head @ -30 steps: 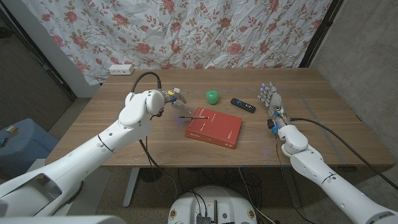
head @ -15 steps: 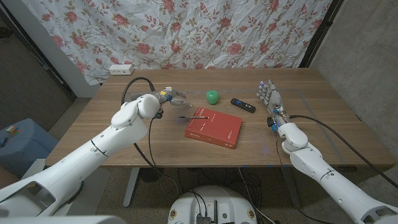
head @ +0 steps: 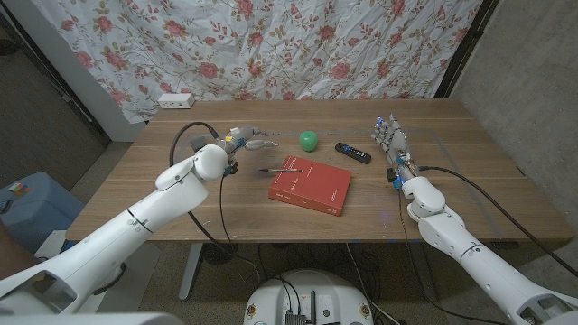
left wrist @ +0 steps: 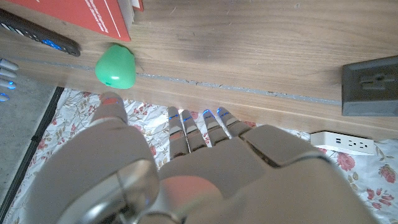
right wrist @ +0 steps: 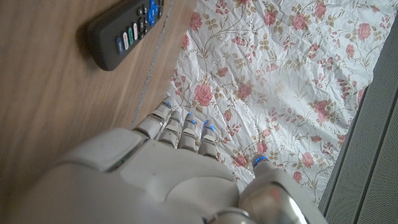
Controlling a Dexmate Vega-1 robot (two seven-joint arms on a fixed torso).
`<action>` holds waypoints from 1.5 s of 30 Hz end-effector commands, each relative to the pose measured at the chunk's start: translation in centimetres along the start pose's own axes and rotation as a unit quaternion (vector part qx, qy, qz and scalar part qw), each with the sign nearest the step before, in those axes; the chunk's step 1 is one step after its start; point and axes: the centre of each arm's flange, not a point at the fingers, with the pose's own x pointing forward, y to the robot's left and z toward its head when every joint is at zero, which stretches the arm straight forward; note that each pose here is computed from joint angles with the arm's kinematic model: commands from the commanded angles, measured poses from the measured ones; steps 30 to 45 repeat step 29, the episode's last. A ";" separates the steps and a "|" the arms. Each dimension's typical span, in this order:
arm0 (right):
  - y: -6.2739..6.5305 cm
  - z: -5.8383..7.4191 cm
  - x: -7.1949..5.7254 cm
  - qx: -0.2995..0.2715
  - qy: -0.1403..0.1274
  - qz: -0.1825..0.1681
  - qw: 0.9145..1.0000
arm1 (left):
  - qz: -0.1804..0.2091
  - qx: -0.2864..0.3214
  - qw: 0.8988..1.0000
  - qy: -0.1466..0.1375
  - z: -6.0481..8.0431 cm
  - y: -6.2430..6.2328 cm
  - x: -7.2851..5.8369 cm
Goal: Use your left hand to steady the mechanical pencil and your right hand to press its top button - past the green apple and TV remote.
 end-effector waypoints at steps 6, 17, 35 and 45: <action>0.6 -0.2 1.5 0.009 0.001 -0.013 1.000 | 0.115 -0.178 0.975 -0.061 -0.9 -1.4 1.1; 1.1 -0.4 2.4 0.025 0.000 -0.012 1.000 | 0.136 -0.248 0.957 -0.068 -1.5 -2.8 2.5; 1.6 -0.2 3.8 0.022 0.008 -0.003 1.000 | 0.190 -0.375 0.902 -0.098 -2.0 -4.3 3.8; 1.6 -0.2 3.8 0.022 0.008 -0.003 1.000 | 0.190 -0.375 0.902 -0.098 -2.0 -4.3 3.8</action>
